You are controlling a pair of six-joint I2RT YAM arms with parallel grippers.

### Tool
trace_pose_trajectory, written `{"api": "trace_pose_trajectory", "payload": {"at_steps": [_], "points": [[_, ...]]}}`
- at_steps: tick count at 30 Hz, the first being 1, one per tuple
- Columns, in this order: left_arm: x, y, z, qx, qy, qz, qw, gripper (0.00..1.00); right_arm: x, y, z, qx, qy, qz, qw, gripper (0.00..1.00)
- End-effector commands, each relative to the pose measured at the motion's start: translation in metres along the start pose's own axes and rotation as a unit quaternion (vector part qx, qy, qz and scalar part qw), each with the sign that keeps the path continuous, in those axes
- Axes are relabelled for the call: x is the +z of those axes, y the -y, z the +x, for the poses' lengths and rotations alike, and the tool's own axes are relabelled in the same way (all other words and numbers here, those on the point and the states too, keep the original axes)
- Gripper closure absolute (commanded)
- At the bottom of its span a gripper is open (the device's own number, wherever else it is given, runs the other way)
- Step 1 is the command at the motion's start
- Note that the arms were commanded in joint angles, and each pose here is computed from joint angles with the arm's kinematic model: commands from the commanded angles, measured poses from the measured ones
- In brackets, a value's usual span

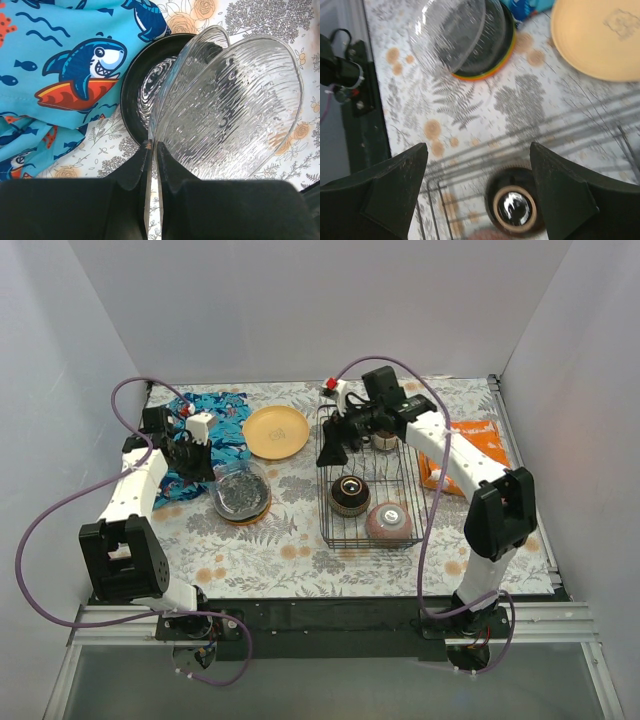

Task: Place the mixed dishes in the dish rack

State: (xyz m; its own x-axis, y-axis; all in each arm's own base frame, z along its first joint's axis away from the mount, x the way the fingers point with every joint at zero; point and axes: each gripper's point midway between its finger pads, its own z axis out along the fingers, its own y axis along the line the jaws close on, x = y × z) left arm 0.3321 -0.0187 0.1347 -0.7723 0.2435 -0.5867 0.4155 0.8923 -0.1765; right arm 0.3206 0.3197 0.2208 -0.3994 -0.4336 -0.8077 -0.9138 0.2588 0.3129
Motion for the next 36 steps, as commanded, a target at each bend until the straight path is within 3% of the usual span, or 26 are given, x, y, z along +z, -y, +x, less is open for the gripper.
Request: {"api": "trace_pose_trajectory", "payload": {"at_steps": [1, 11, 23, 30, 33, 34, 36], "points": [[-0.002, 0.01, -0.011, 0.02, 0.029, 0.02, 0.999, 1.0, 0.039, -0.031, -0.037, 0.042, 0.037, -0.089, 0.994, 0.08], [-0.007, 0.017, -0.015, 0.002, 0.05, 0.021, 0.999, 1.0, 0.128, -0.033, -0.027, 0.186, 0.007, -0.131, 0.974, 0.11], [-0.012, 0.023, -0.021, -0.021, 0.063, 0.031, 0.997, 1.0, 0.165, -0.033, -0.03, 0.216, 0.011, -0.16, 0.963, 0.24], [-0.01, 0.023, -0.021, -0.033, 0.063, 0.031, 0.997, 1.0, 0.178, -0.028, -0.026, 0.216, 0.008, -0.159, 0.963, 0.48], [-0.009, 0.022, -0.021, -0.037, 0.062, 0.028, 0.997, 1.0, 0.184, -0.026, -0.021, 0.216, 0.005, -0.155, 0.964, 0.62], [-0.009, 0.022, -0.019, -0.04, 0.06, 0.027, 0.997, 1.0, 0.185, -0.026, -0.022, 0.213, 0.006, -0.154, 0.965, 0.72], [-0.008, 0.02, -0.018, -0.044, 0.058, 0.024, 0.997, 1.0, 0.189, -0.027, -0.019, 0.21, 0.004, -0.153, 0.966, 0.78]]}}
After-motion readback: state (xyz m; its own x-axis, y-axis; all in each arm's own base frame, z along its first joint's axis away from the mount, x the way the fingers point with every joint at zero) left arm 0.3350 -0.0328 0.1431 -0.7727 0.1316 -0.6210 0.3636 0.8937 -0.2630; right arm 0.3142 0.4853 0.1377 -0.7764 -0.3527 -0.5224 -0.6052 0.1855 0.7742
